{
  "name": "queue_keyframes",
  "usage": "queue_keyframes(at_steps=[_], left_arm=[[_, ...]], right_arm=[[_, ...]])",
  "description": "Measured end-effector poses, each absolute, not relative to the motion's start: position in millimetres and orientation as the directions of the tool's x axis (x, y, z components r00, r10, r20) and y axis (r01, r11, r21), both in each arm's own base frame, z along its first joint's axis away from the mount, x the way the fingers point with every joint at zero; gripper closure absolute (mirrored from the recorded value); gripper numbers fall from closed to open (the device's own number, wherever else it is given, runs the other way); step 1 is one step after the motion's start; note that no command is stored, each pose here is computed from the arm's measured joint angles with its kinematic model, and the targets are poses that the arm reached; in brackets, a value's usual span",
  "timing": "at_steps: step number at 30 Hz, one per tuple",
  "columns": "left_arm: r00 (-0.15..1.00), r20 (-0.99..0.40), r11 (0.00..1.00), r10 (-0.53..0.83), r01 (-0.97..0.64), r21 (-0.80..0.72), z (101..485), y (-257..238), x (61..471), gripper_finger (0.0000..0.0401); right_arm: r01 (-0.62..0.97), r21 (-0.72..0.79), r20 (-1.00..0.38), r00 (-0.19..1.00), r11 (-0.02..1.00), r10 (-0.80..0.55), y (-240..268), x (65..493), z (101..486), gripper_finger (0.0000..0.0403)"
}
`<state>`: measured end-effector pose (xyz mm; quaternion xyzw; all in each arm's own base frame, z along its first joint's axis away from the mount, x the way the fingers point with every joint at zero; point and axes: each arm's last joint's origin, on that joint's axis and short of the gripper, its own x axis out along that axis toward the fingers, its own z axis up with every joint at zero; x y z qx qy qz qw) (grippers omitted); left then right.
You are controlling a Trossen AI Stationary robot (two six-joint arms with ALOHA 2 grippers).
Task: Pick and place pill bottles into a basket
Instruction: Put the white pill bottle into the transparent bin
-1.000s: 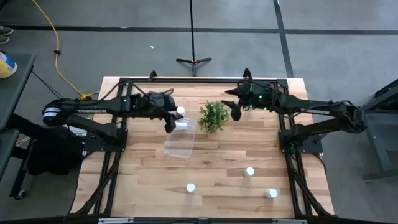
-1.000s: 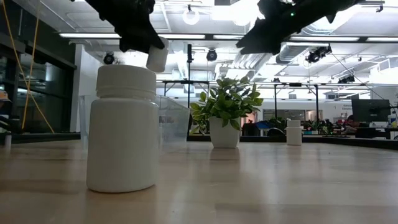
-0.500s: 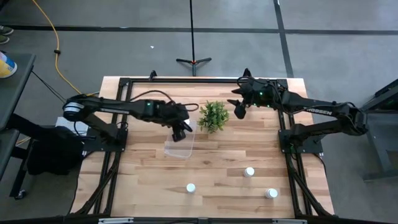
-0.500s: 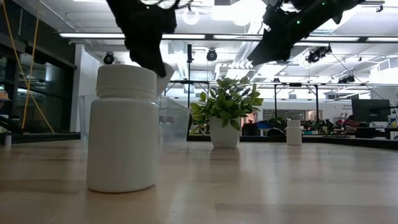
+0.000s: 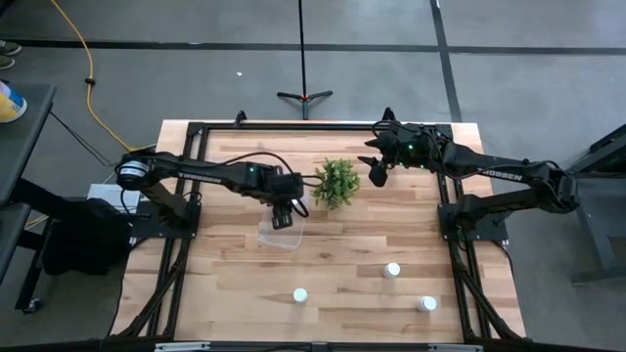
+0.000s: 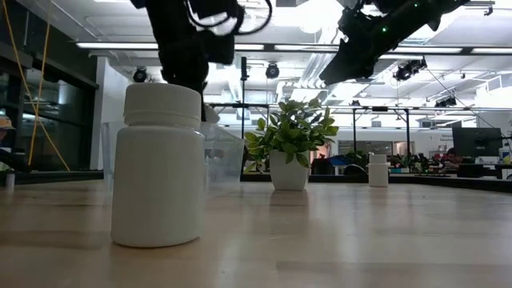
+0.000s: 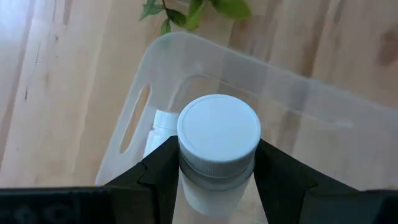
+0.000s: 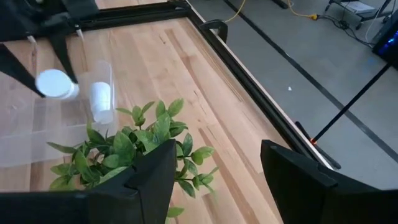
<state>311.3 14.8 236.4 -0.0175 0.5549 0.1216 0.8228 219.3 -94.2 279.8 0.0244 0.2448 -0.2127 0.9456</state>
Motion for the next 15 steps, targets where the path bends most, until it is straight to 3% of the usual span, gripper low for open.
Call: queue_keyframes(at_steps=[10, 15], left_arm=[[0.222, -0.964, 0.981, 0.146, -0.157, 0.113, 210.7, 14.1, 315.3, 0.0194], [0.210, -0.967, 0.986, 0.148, -0.110, 0.127, 208.1, 14.3, 315.7, 0.0192]], right_arm=[[0.412, -0.071, -0.476, 0.787, 0.909, -0.394, -94.3, 219.2, 279.5, 0.0178], [0.414, -0.065, -0.479, 0.785, 0.908, -0.393, -94.3, 219.0, 279.2, 0.0178]])
